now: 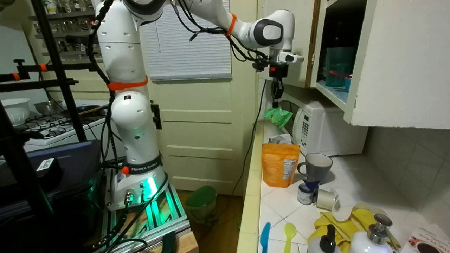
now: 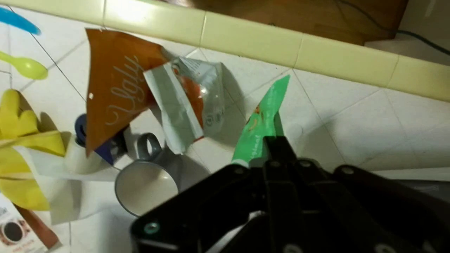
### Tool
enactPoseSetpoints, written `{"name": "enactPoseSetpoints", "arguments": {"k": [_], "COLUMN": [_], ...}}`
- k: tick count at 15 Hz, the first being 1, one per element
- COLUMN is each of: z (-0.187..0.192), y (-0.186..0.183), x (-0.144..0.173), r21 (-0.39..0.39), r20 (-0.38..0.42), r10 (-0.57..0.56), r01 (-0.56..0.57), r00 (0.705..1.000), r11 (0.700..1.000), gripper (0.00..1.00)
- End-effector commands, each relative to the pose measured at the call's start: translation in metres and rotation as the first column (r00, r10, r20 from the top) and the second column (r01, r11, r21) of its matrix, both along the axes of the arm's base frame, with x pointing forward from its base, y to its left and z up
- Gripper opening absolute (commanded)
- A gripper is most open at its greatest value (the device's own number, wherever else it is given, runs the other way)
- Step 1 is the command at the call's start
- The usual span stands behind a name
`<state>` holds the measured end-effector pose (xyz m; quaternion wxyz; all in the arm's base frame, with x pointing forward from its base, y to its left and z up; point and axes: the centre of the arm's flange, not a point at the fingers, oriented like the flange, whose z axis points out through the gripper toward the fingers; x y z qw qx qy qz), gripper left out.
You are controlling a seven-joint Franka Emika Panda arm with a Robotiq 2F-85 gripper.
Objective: Pick up the green object from the second shelf of the cabinet and put it on the table
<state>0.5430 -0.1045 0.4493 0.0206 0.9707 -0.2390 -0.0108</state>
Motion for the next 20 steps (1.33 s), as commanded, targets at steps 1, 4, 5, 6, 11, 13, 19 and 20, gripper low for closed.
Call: {"name": "enactPoseSetpoints", "arguments": {"k": [1,4,5,6,11,13,19,20], "z": [-0.019,-0.035,-0.038,-0.037,-0.014,0.0,0.026,0.03], "y": [0.011,0.002,0.003,0.004,0.013,0.02,0.019,0.02], "x": [-0.015,-0.011,-0.012,-0.015,-0.022,-0.026,-0.017,-0.018], "r21": [0.025,0.074,0.08,0.083,0.061,0.043,0.065,0.067], "r20": [0.115,0.117,0.112,0.11,0.118,0.146,0.192,0.198], "r10": [0.072,0.06,0.057,0.053,-0.052,-0.116,-0.205,-0.217], "r01": [-0.075,-0.069,-0.066,-0.062,0.045,0.111,0.196,0.207], "r00": [0.991,0.991,0.992,0.993,0.992,0.982,0.96,0.956], "r11": [0.997,0.995,0.995,0.995,0.997,0.993,0.978,0.976], "gripper": [0.0,0.26,0.27,0.33,0.71,0.87,1.0,1.0]}}
